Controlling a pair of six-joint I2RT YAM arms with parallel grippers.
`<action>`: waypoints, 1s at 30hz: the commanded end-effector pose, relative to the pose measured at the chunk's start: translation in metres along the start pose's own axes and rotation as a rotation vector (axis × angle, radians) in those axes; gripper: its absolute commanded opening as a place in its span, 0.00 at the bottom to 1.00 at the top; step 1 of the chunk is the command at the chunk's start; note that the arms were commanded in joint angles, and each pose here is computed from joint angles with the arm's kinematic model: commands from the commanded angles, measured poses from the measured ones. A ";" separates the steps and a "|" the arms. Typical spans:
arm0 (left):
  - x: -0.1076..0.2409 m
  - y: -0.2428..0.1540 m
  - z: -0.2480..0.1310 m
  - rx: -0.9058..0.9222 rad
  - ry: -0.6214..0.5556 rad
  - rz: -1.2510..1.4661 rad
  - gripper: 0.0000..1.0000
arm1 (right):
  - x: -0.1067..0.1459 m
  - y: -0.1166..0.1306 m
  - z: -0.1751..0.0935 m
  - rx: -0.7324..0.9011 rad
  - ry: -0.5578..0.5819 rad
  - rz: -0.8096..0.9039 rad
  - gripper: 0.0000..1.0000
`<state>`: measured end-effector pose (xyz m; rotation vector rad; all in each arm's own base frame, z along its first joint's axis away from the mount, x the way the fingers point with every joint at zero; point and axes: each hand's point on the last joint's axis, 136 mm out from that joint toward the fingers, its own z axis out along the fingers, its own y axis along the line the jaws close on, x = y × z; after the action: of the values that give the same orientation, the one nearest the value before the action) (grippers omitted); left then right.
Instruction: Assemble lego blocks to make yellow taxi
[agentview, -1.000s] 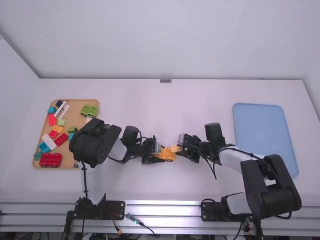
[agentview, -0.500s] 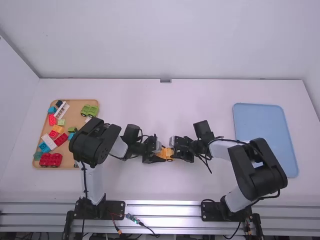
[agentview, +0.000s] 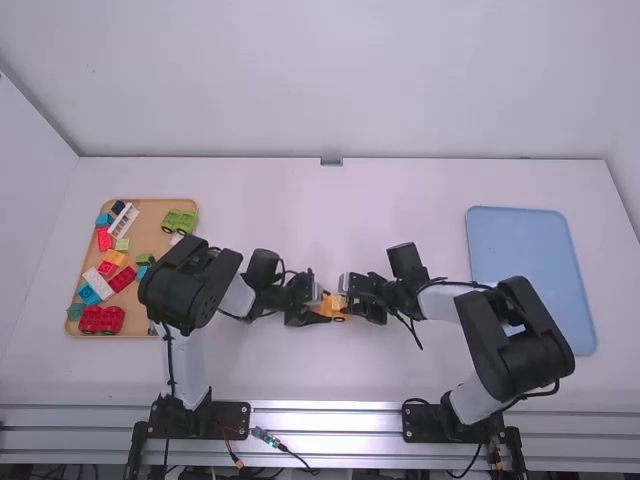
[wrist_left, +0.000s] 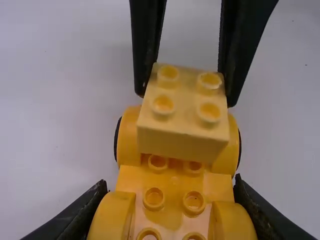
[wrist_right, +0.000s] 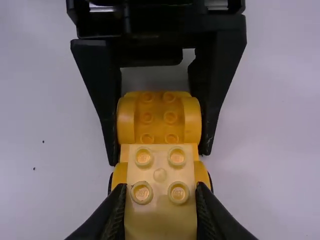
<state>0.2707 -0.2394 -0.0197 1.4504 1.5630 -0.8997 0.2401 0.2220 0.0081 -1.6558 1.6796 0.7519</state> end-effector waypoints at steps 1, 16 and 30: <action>0.020 -0.010 0.000 -0.010 0.056 -0.047 0.16 | 0.004 0.006 0.003 -0.016 0.009 0.025 0.14; 0.018 -0.010 -0.001 -0.025 0.042 -0.035 0.17 | 0.004 0.013 0.006 -0.039 0.026 0.032 0.25; 0.017 -0.007 -0.001 -0.032 0.041 -0.046 0.18 | -0.028 -0.002 -0.008 -0.036 -0.111 -0.002 0.71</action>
<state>0.2639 -0.2367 -0.0201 1.4298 1.5638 -0.8952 0.2340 0.2284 0.0151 -1.6403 1.6588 0.8285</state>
